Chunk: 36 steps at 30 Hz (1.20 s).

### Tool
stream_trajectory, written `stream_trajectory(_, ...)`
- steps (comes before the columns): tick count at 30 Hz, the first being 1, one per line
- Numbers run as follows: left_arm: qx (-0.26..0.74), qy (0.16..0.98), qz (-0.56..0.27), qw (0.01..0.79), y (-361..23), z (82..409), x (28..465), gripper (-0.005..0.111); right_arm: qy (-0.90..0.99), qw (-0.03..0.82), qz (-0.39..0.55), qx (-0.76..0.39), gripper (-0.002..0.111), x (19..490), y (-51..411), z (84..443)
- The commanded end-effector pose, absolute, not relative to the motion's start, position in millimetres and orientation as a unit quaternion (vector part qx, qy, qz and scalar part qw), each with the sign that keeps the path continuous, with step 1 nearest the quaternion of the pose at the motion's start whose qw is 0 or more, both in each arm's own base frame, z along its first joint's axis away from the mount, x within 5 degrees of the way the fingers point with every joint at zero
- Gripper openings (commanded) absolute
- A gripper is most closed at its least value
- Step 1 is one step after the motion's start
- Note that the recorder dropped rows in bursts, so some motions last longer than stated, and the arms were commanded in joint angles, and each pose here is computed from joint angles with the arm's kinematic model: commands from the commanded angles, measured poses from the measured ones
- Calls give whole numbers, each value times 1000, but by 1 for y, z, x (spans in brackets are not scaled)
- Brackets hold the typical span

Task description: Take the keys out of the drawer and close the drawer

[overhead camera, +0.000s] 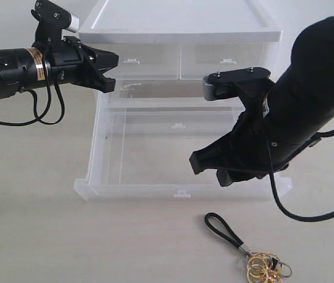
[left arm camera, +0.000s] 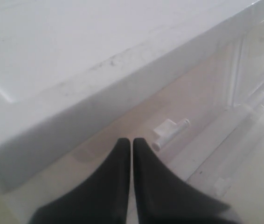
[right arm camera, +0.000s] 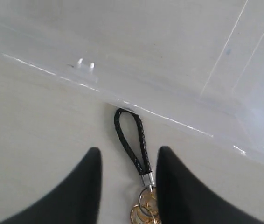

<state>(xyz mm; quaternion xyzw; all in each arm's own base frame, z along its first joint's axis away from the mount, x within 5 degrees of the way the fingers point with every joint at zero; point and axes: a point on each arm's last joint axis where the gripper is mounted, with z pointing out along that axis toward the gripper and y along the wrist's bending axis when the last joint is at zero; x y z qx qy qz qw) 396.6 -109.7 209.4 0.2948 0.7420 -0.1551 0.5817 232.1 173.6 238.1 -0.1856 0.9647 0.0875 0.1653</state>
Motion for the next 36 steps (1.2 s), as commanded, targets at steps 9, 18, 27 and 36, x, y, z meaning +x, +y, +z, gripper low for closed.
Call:
stream_trajectory(9,142,778,-152,593,-87,219,413,4,938,180,148,-257,0,214,193,224)
stream_trajectory(18,142,778,-152,592,-87,219,413,4,916,255,170,-257,0,203,200,202)
stream_trajectory(27,143,778,-152,592,-87,219,413,4,910,255,136,-298,0,193,187,180)
stream_trajectory(36,146,780,-149,590,-87,218,413,4,899,242,103,-351,0,197,188,167)
